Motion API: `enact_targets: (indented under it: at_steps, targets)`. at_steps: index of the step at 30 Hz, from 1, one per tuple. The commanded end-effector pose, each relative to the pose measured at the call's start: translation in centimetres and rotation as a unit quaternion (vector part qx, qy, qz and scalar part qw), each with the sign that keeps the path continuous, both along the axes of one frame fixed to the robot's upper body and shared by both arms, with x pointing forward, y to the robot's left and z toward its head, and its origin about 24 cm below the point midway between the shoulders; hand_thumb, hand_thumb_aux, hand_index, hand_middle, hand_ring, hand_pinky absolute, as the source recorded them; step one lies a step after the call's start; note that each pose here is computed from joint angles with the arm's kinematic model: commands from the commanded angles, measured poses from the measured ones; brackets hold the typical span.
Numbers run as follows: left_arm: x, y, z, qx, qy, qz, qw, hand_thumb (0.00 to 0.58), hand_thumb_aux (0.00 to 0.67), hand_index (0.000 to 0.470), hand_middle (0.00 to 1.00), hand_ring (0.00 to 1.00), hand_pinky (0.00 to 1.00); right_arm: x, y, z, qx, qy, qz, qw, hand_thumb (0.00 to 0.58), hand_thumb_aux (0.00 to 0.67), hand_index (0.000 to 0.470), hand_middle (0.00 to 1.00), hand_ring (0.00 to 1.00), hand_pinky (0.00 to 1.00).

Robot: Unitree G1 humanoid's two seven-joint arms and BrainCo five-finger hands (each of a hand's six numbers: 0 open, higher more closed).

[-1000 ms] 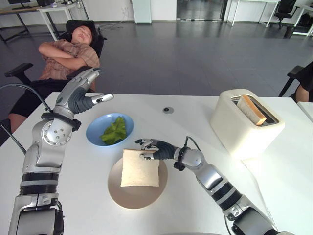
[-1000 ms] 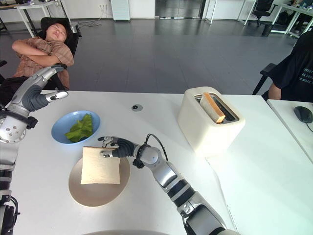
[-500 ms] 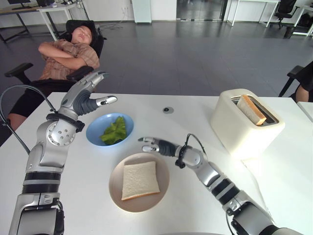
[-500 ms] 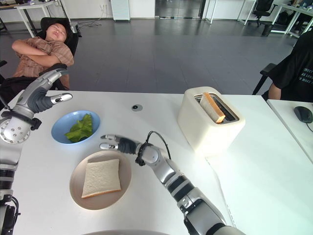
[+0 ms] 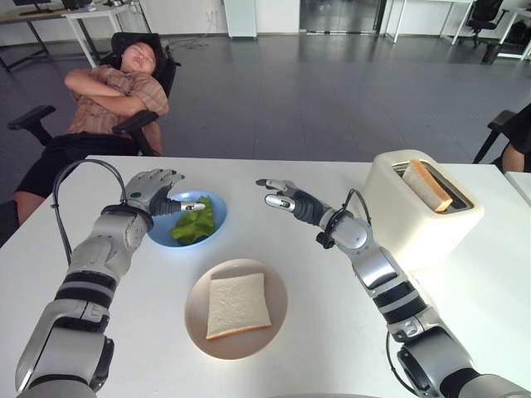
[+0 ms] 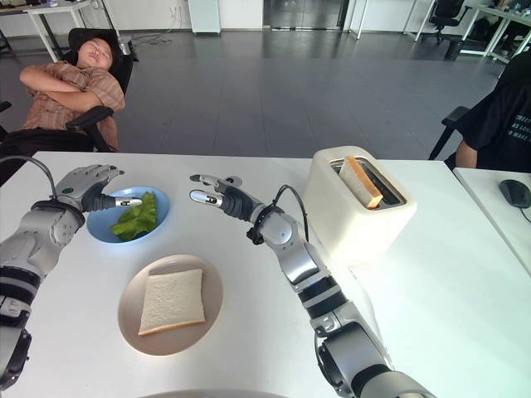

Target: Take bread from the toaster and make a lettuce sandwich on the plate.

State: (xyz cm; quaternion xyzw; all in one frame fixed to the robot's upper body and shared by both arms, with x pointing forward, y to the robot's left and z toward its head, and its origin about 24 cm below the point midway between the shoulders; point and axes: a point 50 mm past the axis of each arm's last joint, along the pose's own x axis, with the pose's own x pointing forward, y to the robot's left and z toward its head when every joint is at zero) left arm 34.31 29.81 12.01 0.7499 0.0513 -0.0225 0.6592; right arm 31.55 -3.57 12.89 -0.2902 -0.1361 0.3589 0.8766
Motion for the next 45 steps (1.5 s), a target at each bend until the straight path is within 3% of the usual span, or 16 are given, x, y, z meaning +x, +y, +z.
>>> enact_targets:
  at_steps: [1,17,18,19,31,37,45]
  targets:
    - [1.0,-0.3,-1.0,0.019,0.021,0.012,1.0,0.0,0.0,0.0,0.0,0.0,0.0,-0.2,-0.1,0.0,0.002,0.004,0.001,1.0,0.0,0.0,0.0,0.0,0.0,0.0]
    - [0.7,0.2,-5.0,0.102,0.122,0.015,0.987,0.0,0.0,0.0,0.0,0.0,0.0,-0.4,0.1,0.4,0.008,-0.004,0.008,1.0,0.0,0.0,0.0,0.0,0.0,0.0]
    - [0.6,0.1,-5.1,0.1,0.126,0.014,0.987,0.506,0.431,0.302,0.0,0.0,0.0,-0.4,0.1,0.4,0.009,-0.004,0.007,1.0,0.0,0.0,0.0,0.0,0.0,0.0]
    - [0.6,0.1,-5.1,0.097,0.128,0.013,0.987,0.58,0.67,0.47,0.0,0.0,0.0,-0.4,0.1,0.4,0.009,-0.004,0.006,1.0,0.0,0.0,0.0,0.0,0.0,0.0]
    - [0.7,-0.4,-4.9,0.071,0.104,-0.009,0.992,0.58,0.67,0.47,0.0,0.0,0.0,-0.1,0.0,0.2,0.007,-0.006,-0.004,1.0,0.0,0.0,0.0,0.0,0.0,0.0]
    - [1.1,-0.3,-1.1,0.074,0.052,-0.035,0.995,0.58,0.67,0.47,0.0,0.0,0.0,0.1,-0.3,0.3,0.005,-0.011,-0.011,1.0,0.0,0.0,0.0,0.0,0.0,0.0]
    - [-2.3,-4.1,1.9,-0.025,0.122,-0.133,0.983,0.58,0.67,0.47,0.0,0.0,0.0,0.4,-0.9,0.6,0.008,-0.016,-0.024,1.0,0.0,0.0,0.0,0.0,0.0,0.0]
